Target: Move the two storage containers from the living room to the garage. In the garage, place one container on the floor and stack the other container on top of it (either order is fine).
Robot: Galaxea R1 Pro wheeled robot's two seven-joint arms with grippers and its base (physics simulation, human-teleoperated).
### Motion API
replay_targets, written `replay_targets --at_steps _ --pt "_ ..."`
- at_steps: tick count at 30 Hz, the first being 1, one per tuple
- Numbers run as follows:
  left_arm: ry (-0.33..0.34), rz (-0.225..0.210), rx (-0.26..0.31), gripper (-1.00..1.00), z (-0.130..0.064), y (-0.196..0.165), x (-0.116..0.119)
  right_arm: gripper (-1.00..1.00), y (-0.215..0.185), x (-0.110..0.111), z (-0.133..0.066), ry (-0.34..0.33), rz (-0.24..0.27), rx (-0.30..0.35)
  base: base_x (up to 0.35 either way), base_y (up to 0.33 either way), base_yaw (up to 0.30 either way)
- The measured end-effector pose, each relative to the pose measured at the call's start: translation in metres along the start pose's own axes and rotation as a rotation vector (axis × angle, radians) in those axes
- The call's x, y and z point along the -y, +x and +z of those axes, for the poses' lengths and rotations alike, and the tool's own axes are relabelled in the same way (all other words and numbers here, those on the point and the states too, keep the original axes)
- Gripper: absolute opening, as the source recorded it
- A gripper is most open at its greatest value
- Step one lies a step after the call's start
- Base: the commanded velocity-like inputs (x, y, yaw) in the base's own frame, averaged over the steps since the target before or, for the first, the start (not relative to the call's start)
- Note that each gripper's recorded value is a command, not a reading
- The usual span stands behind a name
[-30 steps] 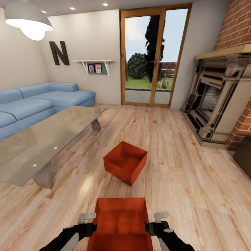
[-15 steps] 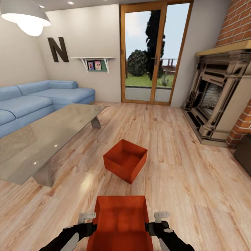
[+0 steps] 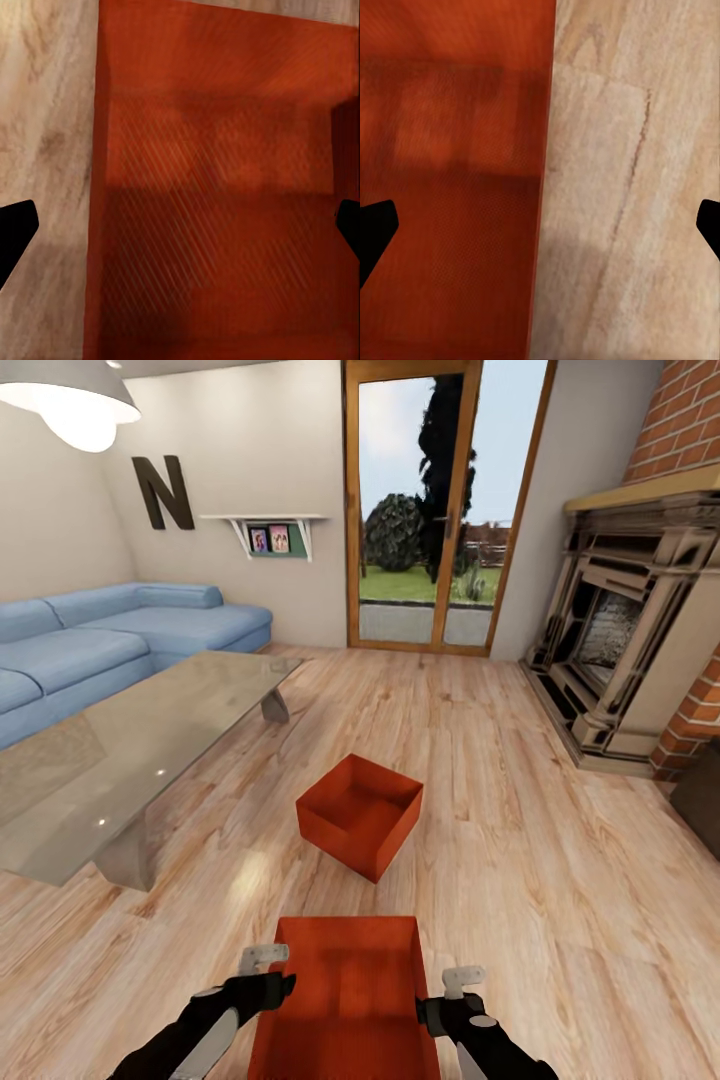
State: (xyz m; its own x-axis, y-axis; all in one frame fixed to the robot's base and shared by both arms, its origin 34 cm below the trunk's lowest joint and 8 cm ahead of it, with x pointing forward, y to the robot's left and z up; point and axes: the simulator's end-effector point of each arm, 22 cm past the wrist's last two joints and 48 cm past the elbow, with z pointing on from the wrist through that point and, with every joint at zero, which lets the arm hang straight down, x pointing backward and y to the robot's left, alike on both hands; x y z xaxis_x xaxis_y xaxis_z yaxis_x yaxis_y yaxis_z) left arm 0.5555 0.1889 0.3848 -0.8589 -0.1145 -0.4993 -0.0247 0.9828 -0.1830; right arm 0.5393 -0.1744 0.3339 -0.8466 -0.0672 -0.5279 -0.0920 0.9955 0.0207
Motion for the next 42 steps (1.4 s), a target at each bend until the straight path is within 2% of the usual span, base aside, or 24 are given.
replay_targets --at_steps 2,6,12,29,37,42 --pt "0.007 0.004 0.019 1.0 -0.002 -0.009 0.002 1.0 0.001 0.0 0.0 0.0 0.0 -0.002 0.0 0.0 0.0" --pt "-0.006 -0.001 0.032 1.0 -0.003 -0.016 -0.008 1.0 0.003 0.0 0.001 0.0 0.0 -0.007 0.0 0.0 0.0" --pt "-0.051 0.002 0.0 1.0 0.002 -0.001 -0.031 1.0 0.007 0.0 0.003 -0.001 0.001 -0.014 0.0 0.0 0.0" --pt "-0.076 0.017 -0.026 1.0 0.007 0.01 -0.039 1.0 0.016 -0.001 0.006 -0.002 0.001 -0.033 0.0 0.0 0.0" --pt "-0.191 0.018 -0.058 1.0 0.008 0.024 -0.066 1.0 0.02 -0.001 0.008 -0.003 0.001 -0.042 0.0 0.0 0.0" --pt "-0.211 0.018 -0.055 1.0 0.01 0.018 -0.07 1.0 0.023 -0.001 0.009 -0.003 0.002 -0.047 0.0 0.0 0.0"
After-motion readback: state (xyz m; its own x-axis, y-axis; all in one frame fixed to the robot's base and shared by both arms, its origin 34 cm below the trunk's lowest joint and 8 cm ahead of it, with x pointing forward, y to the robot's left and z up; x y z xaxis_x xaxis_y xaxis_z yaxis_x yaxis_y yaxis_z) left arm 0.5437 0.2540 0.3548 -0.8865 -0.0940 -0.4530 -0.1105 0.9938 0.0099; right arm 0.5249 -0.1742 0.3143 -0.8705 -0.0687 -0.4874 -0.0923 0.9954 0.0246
